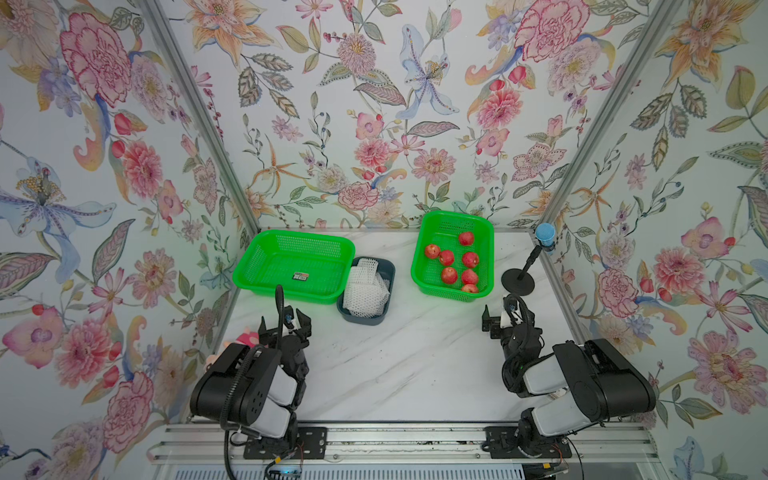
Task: Remove foam nets from apples
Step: Reset both arms
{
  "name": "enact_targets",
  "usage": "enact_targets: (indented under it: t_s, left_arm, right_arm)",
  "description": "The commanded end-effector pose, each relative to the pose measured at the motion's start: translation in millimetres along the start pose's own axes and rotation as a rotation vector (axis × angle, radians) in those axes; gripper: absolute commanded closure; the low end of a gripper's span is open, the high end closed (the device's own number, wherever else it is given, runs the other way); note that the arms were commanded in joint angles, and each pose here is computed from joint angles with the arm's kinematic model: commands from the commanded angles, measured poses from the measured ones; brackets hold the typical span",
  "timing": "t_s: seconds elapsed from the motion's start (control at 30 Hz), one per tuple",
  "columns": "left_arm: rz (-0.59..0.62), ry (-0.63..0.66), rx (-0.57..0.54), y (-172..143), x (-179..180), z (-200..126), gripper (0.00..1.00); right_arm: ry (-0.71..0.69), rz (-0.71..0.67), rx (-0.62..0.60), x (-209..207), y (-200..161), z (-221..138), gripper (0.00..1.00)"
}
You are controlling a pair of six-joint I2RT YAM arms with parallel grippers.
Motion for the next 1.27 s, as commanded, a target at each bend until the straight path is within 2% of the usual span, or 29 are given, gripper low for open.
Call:
enact_targets:
  t_s: [0.0,0.17,0.3,0.4,0.93,1.07,1.23]
  left_arm:
    - [-0.113,-0.048,-0.251,48,0,-5,0.01]
    - [-0.056,-0.082,-0.182,37,-15,11,0.01]
    - [-0.037,-0.044,-0.122,35,-20,27,0.01]
    - [-0.034,-0.043,-0.107,34,-21,30,0.01]
    - [-0.033,-0.041,-0.109,35,-21,30,0.01]
    - [-0.021,-0.111,-0.088,33,-26,36,0.01]
    - [-0.023,-0.109,-0.100,34,-25,34,0.01]
  right_arm:
    - [-0.021,0.050,-0.102,-5,15,1,0.01]
    - [-0.058,0.081,-0.051,-11,14,13,0.01]
    - [-0.117,0.121,0.039,-20,11,30,0.01]
    - [-0.102,0.157,0.081,-27,7,38,0.01]
    - [-0.087,0.172,0.080,-29,7,40,0.01]
    - [-0.086,0.171,0.081,-29,6,39,0.01]
    - [-0.086,0.171,0.082,-29,6,39,0.01]
Point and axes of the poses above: each gripper's point midway between its finger pads, its own z axis out along the fingers, its own x axis along the line the jaws close on, y = z × x, the point moved 6 cm from there along -z, back along the fingers, and after that the axes turned 6 degrees about -z, right-handed, at the moved point
